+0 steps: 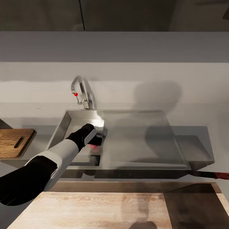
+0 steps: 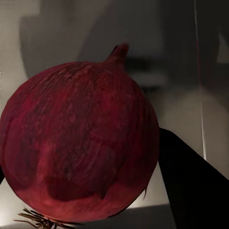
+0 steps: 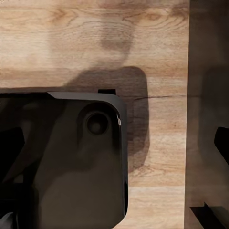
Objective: In the kitchen, take the Vidalia onion out of the sink, dice it on the chopping board with the paring knife, put the diced onion into the bowl on the countertop, then place both the paring knife and the chopping board into the sink.
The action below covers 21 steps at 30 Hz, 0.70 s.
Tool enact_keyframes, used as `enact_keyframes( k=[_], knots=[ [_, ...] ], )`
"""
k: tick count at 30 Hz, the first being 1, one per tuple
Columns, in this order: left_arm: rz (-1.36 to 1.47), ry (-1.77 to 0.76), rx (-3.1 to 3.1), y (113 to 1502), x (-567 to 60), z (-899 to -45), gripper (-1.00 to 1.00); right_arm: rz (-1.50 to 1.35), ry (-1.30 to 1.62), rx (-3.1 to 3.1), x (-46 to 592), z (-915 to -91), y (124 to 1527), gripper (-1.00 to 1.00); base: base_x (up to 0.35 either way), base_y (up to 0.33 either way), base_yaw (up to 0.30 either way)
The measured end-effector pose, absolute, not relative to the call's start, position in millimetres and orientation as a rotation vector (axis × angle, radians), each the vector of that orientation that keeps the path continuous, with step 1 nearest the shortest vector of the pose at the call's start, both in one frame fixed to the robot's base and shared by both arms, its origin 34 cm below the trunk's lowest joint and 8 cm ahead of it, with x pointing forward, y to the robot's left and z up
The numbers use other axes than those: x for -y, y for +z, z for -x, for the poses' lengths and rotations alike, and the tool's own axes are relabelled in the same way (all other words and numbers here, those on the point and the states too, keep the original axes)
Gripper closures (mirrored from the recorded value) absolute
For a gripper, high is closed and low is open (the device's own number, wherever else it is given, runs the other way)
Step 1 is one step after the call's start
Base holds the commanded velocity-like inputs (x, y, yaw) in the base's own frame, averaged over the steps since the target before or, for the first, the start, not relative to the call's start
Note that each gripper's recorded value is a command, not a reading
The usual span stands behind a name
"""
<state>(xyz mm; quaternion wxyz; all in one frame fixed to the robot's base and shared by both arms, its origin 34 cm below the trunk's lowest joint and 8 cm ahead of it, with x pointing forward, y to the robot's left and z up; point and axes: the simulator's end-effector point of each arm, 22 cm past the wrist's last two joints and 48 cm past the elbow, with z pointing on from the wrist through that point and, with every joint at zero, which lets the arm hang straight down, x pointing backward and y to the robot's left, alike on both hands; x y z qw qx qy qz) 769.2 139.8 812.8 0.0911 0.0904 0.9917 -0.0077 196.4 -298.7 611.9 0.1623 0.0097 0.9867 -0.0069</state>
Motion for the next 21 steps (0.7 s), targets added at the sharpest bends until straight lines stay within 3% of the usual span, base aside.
enact_keyframes(
  k=[21],
  knots=[
    [-0.259, -0.016, -2.842, 853, -150, -799, 1.0, -0.03, -0.024, -2.784, 300, -209, 615, -1.0, 0.0, 0.0, 0.0]
  ],
)
